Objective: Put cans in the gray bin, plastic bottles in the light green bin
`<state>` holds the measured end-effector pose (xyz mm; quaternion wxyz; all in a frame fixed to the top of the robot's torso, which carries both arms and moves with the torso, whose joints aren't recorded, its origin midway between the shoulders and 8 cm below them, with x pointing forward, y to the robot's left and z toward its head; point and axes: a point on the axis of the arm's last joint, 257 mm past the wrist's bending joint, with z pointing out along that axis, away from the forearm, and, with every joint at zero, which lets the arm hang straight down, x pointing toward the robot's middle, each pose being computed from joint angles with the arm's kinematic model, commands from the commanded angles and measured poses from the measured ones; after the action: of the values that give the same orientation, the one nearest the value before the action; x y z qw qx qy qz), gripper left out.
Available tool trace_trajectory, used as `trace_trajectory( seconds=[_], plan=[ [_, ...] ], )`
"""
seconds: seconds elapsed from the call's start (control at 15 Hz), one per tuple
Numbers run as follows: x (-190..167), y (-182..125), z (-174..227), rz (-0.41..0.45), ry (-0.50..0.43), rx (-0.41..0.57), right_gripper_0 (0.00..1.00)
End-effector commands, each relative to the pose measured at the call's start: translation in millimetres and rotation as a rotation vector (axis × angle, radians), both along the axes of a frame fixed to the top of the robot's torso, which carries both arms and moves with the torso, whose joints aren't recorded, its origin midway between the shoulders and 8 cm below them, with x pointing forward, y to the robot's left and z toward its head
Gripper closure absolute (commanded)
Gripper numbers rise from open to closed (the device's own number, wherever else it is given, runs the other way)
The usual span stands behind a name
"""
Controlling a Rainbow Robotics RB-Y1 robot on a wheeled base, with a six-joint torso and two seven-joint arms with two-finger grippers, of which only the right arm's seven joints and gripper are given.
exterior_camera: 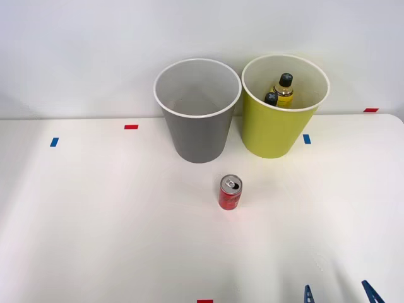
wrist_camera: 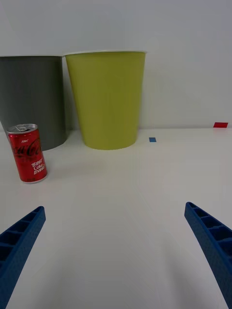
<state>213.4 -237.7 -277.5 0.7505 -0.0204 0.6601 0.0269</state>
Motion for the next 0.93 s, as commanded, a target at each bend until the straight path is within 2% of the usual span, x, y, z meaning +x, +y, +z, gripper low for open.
trace_trajectory(
  seconds=[0.07, 0.93],
  plan=[
    [0.0, 0.0, 0.0, 0.000, 0.000, 0.000, 0.00],
    [0.0, 0.0, 0.0, 0.000, 0.000, 0.000, 0.00]
  ],
)
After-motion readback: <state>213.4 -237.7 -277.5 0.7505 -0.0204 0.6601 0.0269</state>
